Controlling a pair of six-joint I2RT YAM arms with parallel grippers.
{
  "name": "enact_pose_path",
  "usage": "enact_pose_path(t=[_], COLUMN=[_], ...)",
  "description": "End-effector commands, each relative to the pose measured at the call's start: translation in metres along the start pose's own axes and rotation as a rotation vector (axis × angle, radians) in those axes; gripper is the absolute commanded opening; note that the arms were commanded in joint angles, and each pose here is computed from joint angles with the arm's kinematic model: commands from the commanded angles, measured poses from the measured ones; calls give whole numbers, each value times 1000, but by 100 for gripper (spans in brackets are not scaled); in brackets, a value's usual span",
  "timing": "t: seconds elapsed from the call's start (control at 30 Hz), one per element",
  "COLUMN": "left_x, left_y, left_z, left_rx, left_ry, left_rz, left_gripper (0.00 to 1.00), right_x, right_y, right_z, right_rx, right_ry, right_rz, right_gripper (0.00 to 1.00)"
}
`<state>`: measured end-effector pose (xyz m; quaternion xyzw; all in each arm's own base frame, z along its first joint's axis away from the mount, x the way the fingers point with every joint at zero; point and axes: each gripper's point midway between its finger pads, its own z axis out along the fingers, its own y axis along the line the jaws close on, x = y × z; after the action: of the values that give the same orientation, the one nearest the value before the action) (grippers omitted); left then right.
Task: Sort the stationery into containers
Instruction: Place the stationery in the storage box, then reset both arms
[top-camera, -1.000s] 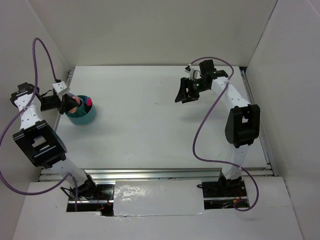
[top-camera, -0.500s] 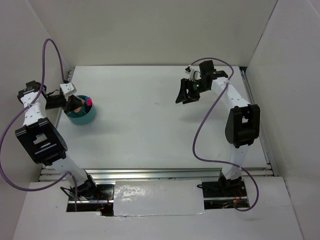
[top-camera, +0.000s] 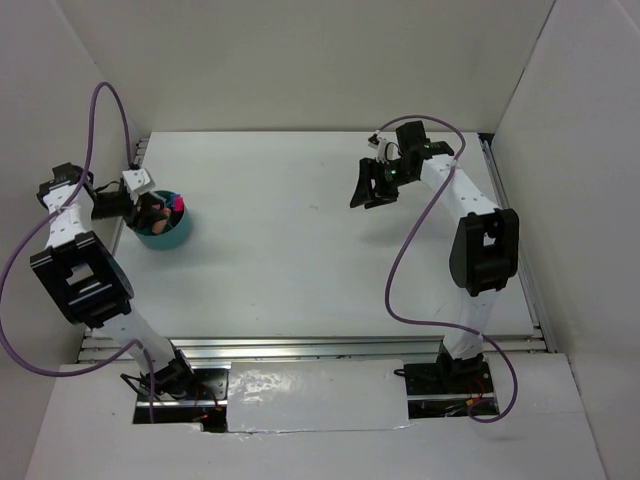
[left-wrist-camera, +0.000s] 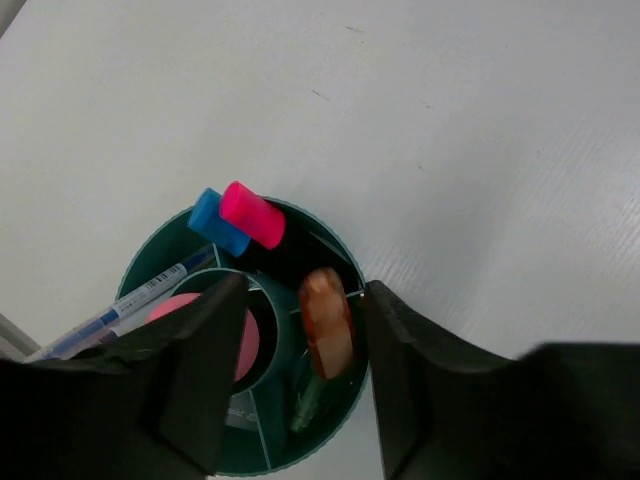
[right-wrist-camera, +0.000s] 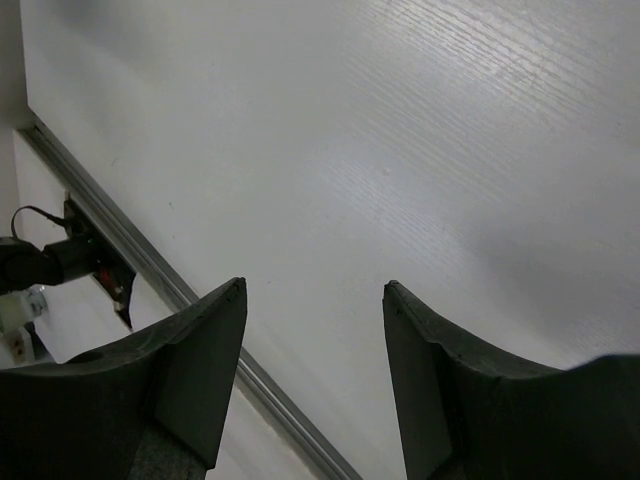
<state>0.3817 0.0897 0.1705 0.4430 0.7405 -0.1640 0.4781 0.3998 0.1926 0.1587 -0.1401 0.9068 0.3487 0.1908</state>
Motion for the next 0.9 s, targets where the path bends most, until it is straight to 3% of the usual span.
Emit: enact_pose_path(t=[0.0, 0.07, 0.17, 0.23, 0.27, 0.3, 0.37, 0.43, 0.5, 0.6, 0.67, 0.87], left_x=[-13, -33, -79, -132, -148, -167, -206, -223, -231, -206, -186, -139], left_y=[3, -1, -4, -2, 3, 1, -15, -36, -75, -87, -90, -103], left_z=[0, -6, -17, -17, -14, -7, 18, 59, 105, 145, 171, 210], left_rx=[11, -2, -60, -123, -165, -200, -200, -200, -128, -130, -206, -221], left_ry=[-23, -50, -102, -151, -153, -160, -144, -76, 5, 111, 173, 282], left_rz=[65, 123, 160, 109, 78, -40, 24, -38, -47, -191, -299, -410], left_gripper=[64, 73, 78, 82, 90, 92, 95, 99, 99, 99, 99, 99], right_x=[-10, -13, -23, -33, -36, -42, -47, -50, -52, -41, -27, 11], right_y=[16, 15, 13, 5, 1, -2, -19, -43, -60, -82, -103, -137], right_z=[-19, -27, -46, -66, -72, -82, -97, -112, -129, -143, -162, -177], right_rx=[11, 45, 78, 123, 142, 169, 233, 355, 454, 557, 635, 732], right_ry=[-42, -65, -116, -175, -193, -226, -265, -309, -353, -368, -379, -417], right_rz=[-59, -72, -110, -106, -102, -106, -86, -71, -63, -45, -26, -13], right_gripper=[64, 67, 69, 69, 70, 70, 71, 74, 77, 85, 100, 100])
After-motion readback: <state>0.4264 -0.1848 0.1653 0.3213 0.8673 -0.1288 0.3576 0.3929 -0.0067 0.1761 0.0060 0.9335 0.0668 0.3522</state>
